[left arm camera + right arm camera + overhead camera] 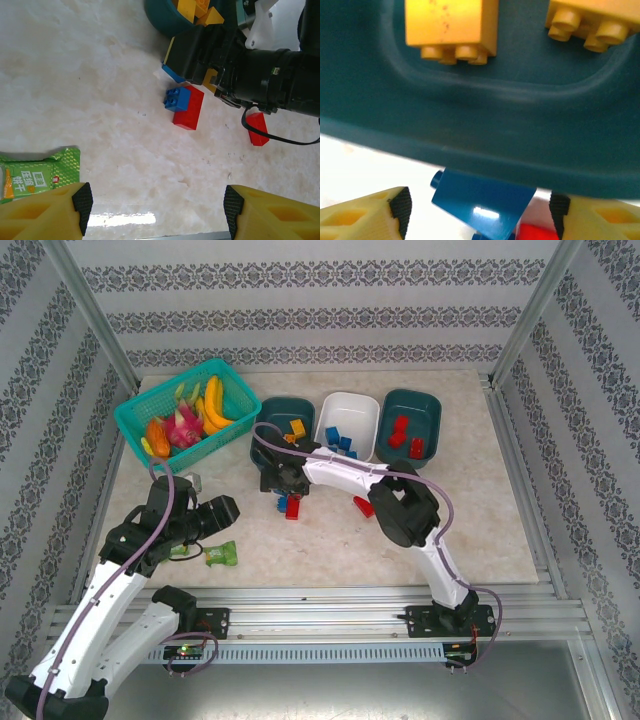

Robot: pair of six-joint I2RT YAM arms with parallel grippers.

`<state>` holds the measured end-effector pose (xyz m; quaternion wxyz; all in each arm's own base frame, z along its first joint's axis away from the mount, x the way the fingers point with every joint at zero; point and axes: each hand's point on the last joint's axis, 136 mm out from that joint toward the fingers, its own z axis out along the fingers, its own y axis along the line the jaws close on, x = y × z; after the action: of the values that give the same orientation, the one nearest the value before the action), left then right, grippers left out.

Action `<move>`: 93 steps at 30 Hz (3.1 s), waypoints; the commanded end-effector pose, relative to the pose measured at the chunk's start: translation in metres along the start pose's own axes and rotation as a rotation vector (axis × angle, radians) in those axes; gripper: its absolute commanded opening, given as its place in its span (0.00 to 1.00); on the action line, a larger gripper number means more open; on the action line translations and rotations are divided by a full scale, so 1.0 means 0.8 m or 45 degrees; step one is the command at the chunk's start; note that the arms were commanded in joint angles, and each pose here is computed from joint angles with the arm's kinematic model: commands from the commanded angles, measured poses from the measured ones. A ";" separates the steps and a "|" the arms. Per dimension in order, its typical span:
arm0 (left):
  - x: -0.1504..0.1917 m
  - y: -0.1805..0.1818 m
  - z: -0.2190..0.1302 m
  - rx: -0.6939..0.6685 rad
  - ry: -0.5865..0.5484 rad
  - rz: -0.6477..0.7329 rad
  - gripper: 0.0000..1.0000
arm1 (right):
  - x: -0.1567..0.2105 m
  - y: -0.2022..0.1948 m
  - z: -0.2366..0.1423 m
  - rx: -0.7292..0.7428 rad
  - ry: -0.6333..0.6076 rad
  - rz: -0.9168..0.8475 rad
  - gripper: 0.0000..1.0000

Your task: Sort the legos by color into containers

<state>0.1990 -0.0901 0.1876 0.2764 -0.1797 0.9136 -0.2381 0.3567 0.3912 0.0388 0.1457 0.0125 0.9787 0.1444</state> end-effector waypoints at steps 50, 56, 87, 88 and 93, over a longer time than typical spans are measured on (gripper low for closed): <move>-0.024 -0.104 0.047 0.263 0.141 0.057 0.71 | 0.060 -0.148 -0.111 0.113 0.092 0.059 0.67; -0.015 -0.101 0.043 0.262 0.167 0.083 0.71 | 0.082 -0.175 -0.119 0.180 0.105 0.028 0.70; -0.008 -0.113 0.036 0.325 0.178 0.121 0.71 | 0.093 -0.204 -0.064 0.345 0.204 0.760 0.59; -0.007 -0.113 0.036 0.326 0.180 0.121 0.71 | 0.094 -0.204 -0.062 0.346 0.208 0.761 0.55; -0.006 -0.112 0.034 0.327 0.179 0.121 0.71 | 0.089 -0.201 -0.067 0.330 0.192 0.741 0.40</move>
<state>0.2435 -0.1650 0.2167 0.2429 -0.1063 0.9003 -0.3451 0.2717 0.2262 0.0162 0.0183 0.2962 0.9537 0.0490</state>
